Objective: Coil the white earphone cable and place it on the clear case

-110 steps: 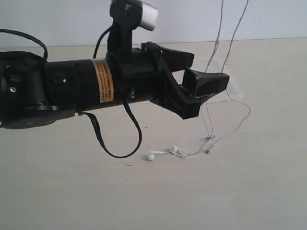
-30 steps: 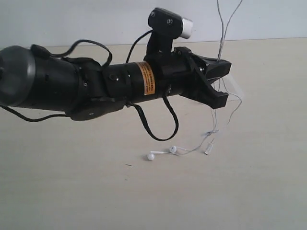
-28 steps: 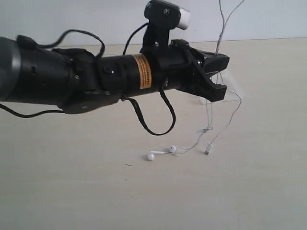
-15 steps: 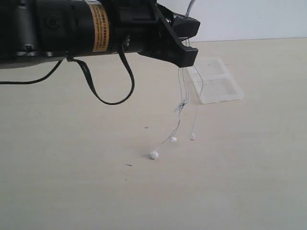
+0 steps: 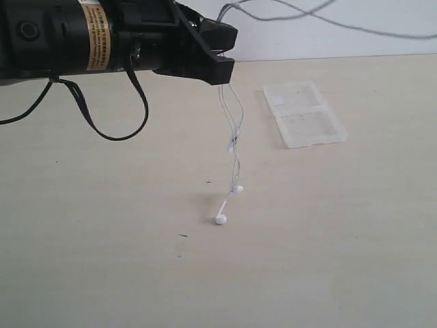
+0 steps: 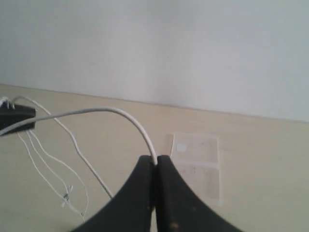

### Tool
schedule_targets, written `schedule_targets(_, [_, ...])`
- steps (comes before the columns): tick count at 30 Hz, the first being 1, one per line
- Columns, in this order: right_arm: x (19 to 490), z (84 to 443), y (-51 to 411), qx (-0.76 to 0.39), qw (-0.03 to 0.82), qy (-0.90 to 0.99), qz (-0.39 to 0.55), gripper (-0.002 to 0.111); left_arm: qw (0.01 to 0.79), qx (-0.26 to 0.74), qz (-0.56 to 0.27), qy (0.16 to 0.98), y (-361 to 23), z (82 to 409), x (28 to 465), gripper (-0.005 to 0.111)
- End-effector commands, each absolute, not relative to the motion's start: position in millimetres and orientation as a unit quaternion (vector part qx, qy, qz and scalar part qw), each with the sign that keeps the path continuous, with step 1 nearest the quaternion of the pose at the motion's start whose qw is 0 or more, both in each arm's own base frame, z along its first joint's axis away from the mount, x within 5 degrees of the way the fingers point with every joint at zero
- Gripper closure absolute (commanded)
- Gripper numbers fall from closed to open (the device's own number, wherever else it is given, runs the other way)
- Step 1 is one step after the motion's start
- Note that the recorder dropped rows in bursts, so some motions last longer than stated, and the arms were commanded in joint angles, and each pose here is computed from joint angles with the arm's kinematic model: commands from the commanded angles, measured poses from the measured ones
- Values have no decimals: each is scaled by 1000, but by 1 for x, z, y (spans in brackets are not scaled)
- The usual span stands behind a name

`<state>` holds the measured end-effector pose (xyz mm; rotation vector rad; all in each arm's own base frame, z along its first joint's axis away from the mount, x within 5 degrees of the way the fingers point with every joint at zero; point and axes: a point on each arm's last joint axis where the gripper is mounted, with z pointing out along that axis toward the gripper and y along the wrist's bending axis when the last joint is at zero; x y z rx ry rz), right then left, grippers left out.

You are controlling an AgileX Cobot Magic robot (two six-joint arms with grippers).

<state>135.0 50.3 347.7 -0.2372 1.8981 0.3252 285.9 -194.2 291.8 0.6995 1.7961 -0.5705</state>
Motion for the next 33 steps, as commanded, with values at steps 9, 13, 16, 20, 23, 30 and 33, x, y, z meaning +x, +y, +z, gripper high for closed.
schedule_targets(9, [136, 265, 52, -58, 511, 841, 165, 108, 560, 320, -143, 751, -184, 304, 295, 107])
schedule_targets(13, [139, 256, 53, -73, 495, 852, 152, 108, 585, 309, -133, 738, -185, 324, 302, 107])
schedule_targets(16, [143, 250, 56, -85, 480, 860, 151, 108, 597, 299, -134, 732, -185, 336, 304, 107])
schedule_targets(20, [149, 244, 62, -95, 460, 868, 163, 108, 604, 288, -144, 729, -185, 344, 304, 107])
schedule_targets(23, [154, 237, 67, -110, 442, 874, 172, 108, 608, 287, -145, 726, -184, 347, 302, 107])
schedule_targets(30, [168, 217, 83, -175, 396, 881, 193, 108, 611, 282, -160, 722, -185, 352, 299, 107])
schedule_targets(33, [179, 213, 91, -193, 386, 879, 201, 108, 612, 292, -178, 713, -188, 353, 296, 107])
